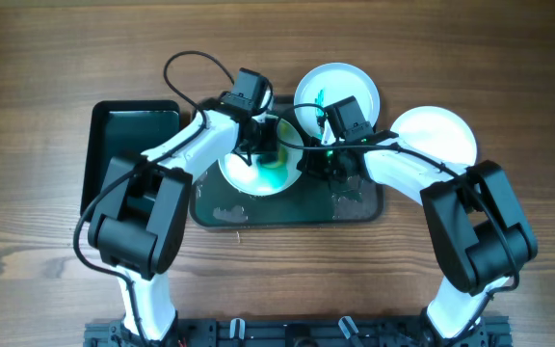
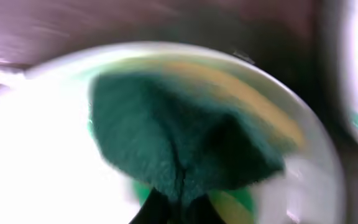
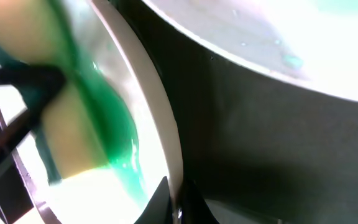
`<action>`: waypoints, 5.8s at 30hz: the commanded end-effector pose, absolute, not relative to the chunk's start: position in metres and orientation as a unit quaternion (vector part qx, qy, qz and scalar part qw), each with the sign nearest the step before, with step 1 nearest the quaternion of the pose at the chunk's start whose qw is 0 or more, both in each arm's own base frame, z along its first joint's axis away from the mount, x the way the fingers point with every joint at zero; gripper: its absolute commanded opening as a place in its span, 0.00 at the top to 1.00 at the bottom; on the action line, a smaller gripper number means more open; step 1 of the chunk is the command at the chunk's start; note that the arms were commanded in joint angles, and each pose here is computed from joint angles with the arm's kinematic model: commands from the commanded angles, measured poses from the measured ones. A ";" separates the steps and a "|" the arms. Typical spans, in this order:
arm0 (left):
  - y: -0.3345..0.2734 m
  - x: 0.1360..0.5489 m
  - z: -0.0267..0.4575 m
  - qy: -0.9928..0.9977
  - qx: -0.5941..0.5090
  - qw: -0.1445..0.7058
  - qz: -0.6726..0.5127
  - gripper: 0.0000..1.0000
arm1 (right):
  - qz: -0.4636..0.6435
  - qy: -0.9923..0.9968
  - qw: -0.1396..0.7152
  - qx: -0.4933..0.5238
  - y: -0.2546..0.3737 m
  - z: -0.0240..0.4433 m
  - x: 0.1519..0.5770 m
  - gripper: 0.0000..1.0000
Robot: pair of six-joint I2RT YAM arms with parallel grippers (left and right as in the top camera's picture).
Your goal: Clean dirty plates on tray and stack at the side
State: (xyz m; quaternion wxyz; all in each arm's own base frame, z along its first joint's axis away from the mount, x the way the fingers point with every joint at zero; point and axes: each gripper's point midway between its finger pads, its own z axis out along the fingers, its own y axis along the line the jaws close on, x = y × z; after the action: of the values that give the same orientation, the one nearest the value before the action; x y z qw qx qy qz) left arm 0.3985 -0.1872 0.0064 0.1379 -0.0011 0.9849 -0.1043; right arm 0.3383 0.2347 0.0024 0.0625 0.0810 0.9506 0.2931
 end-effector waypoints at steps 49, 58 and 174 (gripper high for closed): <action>-0.072 0.383 0.116 0.974 -0.140 0.095 -0.153 0.96 | -0.138 0.923 0.357 -0.038 0.136 0.171 0.341 0.96; -0.072 0.383 0.116 0.974 -0.140 0.095 -0.152 0.96 | -0.328 0.802 0.490 -0.102 0.153 0.257 0.334 0.96; -0.090 0.389 0.115 0.980 -0.114 0.123 -0.108 0.96 | 0.164 0.952 0.259 -0.003 0.076 0.037 0.480 0.96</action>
State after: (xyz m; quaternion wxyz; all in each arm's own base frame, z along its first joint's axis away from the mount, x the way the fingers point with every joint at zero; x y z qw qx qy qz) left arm 0.3863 -0.0907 0.1118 0.1167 -0.1076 0.9812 -0.1097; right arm 0.4794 0.0692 0.0192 0.2472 0.0067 0.9565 0.1548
